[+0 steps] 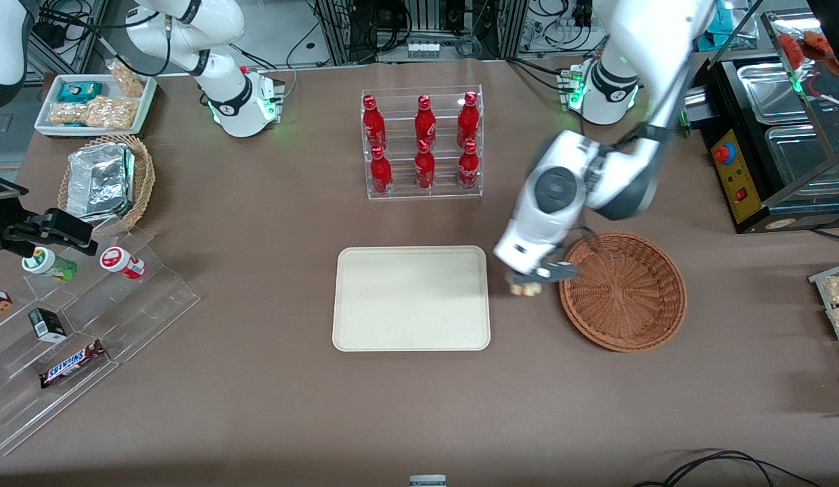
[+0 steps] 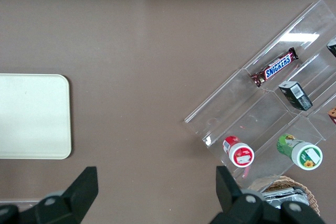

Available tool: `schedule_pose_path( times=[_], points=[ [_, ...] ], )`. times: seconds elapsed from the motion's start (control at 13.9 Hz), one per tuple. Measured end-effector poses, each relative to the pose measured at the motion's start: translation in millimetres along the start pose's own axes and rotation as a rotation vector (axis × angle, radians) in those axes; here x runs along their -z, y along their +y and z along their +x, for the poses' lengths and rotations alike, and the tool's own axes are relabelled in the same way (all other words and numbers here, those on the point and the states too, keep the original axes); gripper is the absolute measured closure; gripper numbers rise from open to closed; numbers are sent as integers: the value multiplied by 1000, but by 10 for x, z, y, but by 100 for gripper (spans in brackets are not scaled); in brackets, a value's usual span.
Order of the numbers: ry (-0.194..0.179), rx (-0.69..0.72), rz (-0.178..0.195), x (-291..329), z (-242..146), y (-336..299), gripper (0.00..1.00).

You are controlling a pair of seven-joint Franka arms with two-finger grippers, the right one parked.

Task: Place sandwich from basket to tray
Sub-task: 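Carry the sandwich over the cream tray and lower it onto it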

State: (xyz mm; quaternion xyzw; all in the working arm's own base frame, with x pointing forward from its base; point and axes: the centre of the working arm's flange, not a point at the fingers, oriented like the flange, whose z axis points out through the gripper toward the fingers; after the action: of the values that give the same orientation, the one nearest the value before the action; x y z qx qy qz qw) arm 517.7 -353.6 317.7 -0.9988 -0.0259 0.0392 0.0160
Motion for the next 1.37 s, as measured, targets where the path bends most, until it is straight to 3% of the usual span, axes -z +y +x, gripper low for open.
schedule_pose_path(
  times=[0.14, 0.22, 0.29, 0.58, 1.08, 1.37],
  points=[
    [-26, -26, -46, -82, -135, 501, 83],
    [-32, -39, -56, -149, -157, 703, 77],
    [-36, -41, -58, -244, -191, 911, 73],
    [-43, 9, -50, -772, -220, 1567, 73],
    [-15, 31, -49, -1117, 91, 1746, 63],
    [7, 26, -45, -1083, 144, 1756, 27]
  ],
)
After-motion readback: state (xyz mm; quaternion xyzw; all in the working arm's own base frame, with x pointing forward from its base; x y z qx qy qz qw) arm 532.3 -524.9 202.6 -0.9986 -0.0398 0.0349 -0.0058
